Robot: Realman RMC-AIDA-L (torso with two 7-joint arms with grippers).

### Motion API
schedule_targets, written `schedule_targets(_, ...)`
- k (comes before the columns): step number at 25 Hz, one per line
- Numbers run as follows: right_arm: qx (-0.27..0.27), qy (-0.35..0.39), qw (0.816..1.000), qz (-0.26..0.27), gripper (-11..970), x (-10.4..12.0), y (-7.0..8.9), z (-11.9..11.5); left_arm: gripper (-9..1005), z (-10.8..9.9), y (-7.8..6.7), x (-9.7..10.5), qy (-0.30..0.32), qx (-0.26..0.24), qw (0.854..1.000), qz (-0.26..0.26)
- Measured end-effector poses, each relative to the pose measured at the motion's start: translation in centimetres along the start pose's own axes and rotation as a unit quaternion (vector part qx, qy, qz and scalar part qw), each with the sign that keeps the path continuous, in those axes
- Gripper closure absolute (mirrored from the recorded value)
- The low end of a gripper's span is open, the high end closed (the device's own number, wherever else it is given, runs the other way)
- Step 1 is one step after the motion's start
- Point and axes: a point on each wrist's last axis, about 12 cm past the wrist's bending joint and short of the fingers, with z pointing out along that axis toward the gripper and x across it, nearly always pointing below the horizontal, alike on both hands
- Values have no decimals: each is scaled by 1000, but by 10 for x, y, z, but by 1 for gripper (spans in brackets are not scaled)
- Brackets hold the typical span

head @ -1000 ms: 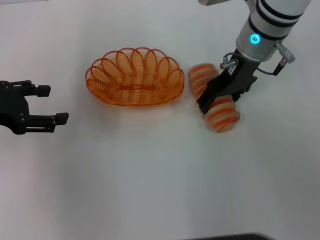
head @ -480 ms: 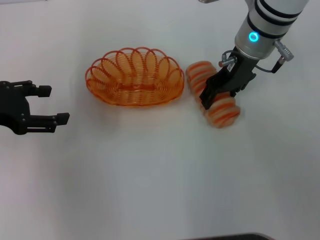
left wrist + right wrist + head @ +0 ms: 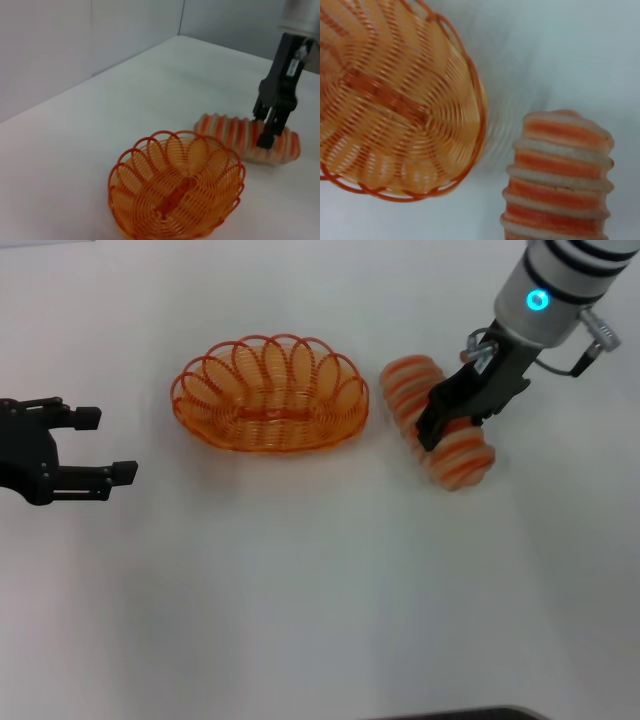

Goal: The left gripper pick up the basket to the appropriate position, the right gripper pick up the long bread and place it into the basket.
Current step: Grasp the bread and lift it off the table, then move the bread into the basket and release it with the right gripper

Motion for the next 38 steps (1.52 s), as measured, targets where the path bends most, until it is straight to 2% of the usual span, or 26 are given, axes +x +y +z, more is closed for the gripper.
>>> schedule_targets(4,-25,-15,999,-20,341,9,-7,-16,147,0,1,0,0,-4,1000,0)
schedule_targets(8,-37,1,996,-78,364,14,-9,-27,148,-1,2,-2,0,-5,1000,1)
schedule_targets(14,9,6,989,-145,410,11,-17,-46,148,-2,4,-2,-7,-10,1000,-5)
schedule_targets(17,24,1,982,-190,437,6,-16,-55,148,-2,4,-3,-13,-10,1000,-9)
schedule_targets(27,60,-53,938,-338,530,-28,20,-64,147,0,4,0,-29,-13,999,-22)
schedule_targets(30,53,-65,923,-376,541,-33,29,-67,148,-1,4,0,-35,-16,999,-25)
schedule_targets(31,43,-73,913,-400,545,-35,37,-67,148,-1,4,1,-38,-18,999,-27)
schedule_targets(32,43,-73,913,-400,549,-35,37,-67,148,-1,4,1,-38,-18,999,-27)
schedule_targets(38,19,-77,882,-465,593,-38,61,-64,149,-3,5,2,-41,-22,998,-32)
